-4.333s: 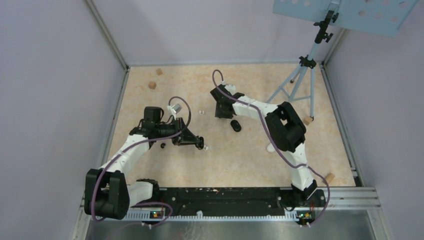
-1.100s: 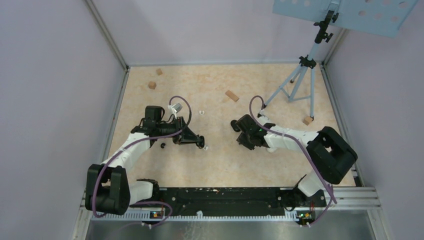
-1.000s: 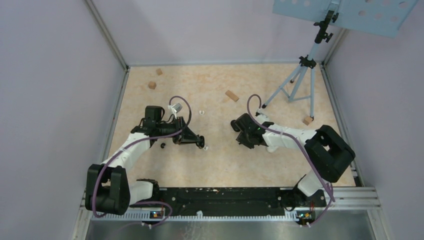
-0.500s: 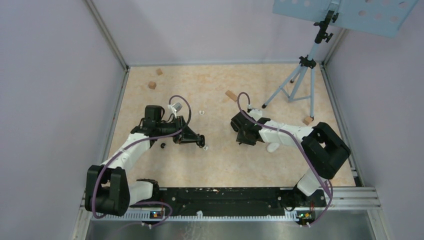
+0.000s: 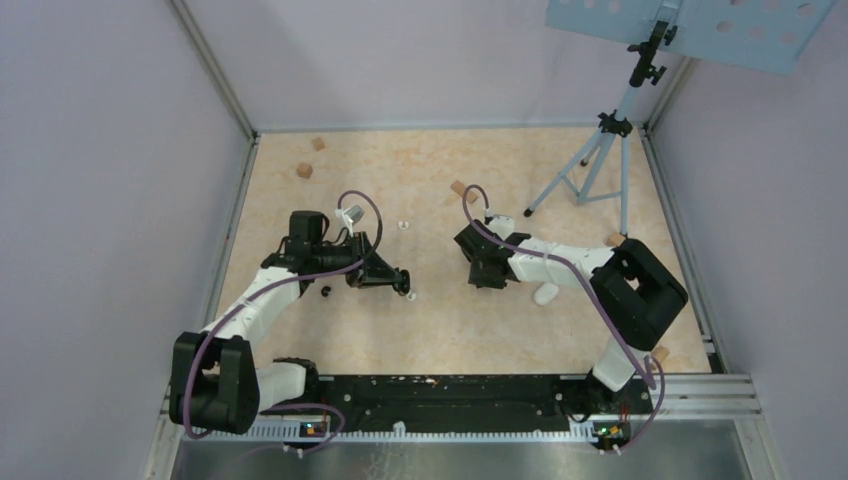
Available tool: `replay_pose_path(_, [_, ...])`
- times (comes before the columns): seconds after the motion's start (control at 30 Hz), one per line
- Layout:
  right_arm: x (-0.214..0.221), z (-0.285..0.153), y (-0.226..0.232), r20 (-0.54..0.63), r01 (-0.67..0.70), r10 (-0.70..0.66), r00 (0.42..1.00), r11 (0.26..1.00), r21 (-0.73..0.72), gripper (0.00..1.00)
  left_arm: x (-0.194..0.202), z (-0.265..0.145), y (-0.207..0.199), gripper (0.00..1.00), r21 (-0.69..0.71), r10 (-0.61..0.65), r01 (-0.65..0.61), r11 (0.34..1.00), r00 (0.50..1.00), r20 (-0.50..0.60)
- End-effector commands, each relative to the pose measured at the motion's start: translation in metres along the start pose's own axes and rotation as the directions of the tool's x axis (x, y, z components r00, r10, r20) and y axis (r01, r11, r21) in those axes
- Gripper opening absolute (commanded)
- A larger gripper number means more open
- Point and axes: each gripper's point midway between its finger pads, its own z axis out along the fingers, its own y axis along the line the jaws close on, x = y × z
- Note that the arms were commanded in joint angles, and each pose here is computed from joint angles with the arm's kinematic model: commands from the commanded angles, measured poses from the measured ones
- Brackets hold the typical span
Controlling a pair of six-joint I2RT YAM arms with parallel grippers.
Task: Insert the wireless bluetooth earbuds into the charging case
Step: Pick up the right earbud from the center of the board.
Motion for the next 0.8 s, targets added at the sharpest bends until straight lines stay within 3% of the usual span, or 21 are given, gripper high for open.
replay_pose_path(0.0, [-0.007, 0.001, 0.010, 0.018, 0.004, -0.004, 1.000, 1.000, 0.004, 0.33, -0.004, -0.002, -0.011, 0.00, 0.028, 0.062, -0.063, 0.998, 0.998, 0.015])
replay_pose_path(0.37, [-0.017, 0.000, 0.026, 0.050, 0.147, -0.144, 0.988, 0.986, -0.075, 0.23, 0.000, -0.002, -0.008, 0.00, 0.024, 0.061, -0.061, 0.998, 0.998, 0.012])
replay_pose_path(0.6, [-0.020, -0.012, 0.022, 0.085, 0.215, -0.211, 0.974, 0.976, -0.041, 0.36, 0.005, 0.000, -0.002, 0.00, 0.023, 0.043, -0.043, 0.999, 0.999, 0.005])
replay_pose_path(0.77, [-0.014, -0.008, 0.015, 0.072, 0.181, -0.180, 0.981, 0.984, 0.003, 0.38, 0.005, -0.001, -0.003, 0.00, 0.023, 0.045, -0.046, 0.999, 0.999, 0.010])
